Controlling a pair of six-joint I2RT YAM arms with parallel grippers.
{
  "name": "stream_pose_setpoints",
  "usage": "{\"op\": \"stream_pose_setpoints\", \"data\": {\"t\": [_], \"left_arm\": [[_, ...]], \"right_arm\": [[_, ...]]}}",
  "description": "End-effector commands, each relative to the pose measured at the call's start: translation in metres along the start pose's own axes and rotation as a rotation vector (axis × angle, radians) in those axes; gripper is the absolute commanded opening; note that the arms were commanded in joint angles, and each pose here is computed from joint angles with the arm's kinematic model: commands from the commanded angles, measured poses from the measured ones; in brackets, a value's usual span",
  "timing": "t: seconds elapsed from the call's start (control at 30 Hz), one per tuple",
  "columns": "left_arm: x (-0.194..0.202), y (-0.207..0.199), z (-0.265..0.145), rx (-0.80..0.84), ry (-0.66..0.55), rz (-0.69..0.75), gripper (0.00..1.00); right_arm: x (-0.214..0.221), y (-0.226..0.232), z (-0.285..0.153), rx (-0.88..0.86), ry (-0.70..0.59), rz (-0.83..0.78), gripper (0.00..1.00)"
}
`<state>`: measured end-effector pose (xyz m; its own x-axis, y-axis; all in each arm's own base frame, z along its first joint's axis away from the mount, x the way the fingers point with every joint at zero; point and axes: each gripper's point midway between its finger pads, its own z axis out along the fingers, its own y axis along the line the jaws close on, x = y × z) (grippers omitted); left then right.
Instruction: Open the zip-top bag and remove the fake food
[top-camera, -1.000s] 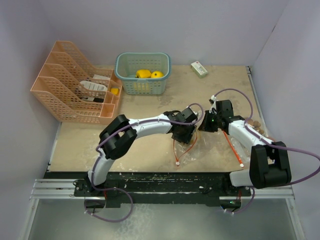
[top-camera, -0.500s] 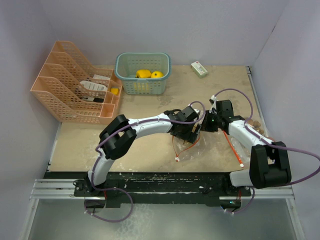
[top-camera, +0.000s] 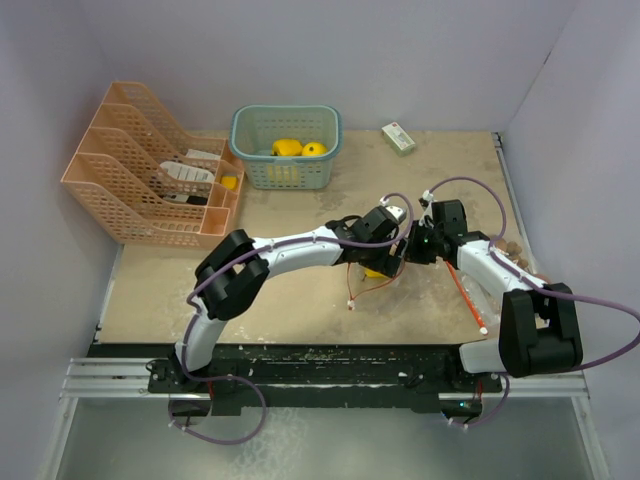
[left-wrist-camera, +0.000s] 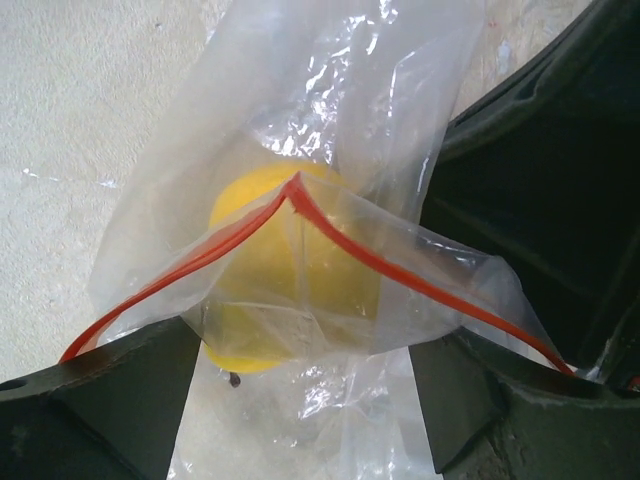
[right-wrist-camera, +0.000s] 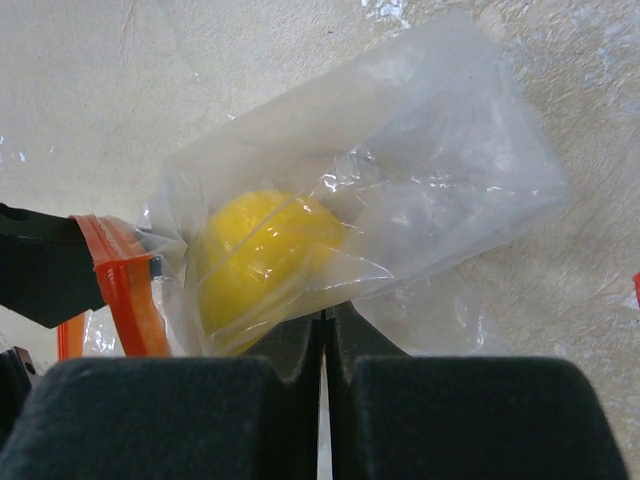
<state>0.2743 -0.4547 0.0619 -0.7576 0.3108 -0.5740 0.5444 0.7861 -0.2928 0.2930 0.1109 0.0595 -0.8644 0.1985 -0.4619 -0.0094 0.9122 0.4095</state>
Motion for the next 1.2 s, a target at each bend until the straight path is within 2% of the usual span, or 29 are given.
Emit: {"op": "stream_pose_setpoints", "data": {"t": [0.0, 0.17, 0.33, 0.6, 0.73, 0.97, 1.17], "left_arm": [[-0.021, -0.001, 0.004, 0.0, -0.119, 0.008, 0.86], [-0.013, 0.009, 0.011, -0.031, -0.127, 0.032, 0.9], [-0.004, 0.016, 0.014, -0.046, -0.11, 0.066, 0.76], [0.001, 0.016, 0.013, -0.032, -0.093, 0.096, 0.32], [0.005, 0.011, 0.012, 0.0, -0.073, 0.105, 0.02], [0.002, 0.013, -0.02, -0.01, -0.081, 0.114, 0.0], [-0.008, 0.015, -0.071, -0.015, -0.141, 0.144, 0.0]], "right_arm": [[0.005, 0.002, -0.002, -0.01, 0.011, -0.013, 0.0], [0.006, 0.002, -0.001, -0.009, 0.015, -0.012, 0.0], [0.005, 0.002, -0.001, -0.009, 0.017, -0.015, 0.0], [0.005, 0.001, 0.0, -0.007, 0.02, -0.014, 0.0], [0.005, 0.002, -0.001, -0.005, 0.017, -0.015, 0.0], [0.006, 0.001, -0.003, -0.003, 0.016, -0.014, 0.0], [-0.001, 0.001, -0.005, 0.008, -0.014, -0.004, 0.0]]}}
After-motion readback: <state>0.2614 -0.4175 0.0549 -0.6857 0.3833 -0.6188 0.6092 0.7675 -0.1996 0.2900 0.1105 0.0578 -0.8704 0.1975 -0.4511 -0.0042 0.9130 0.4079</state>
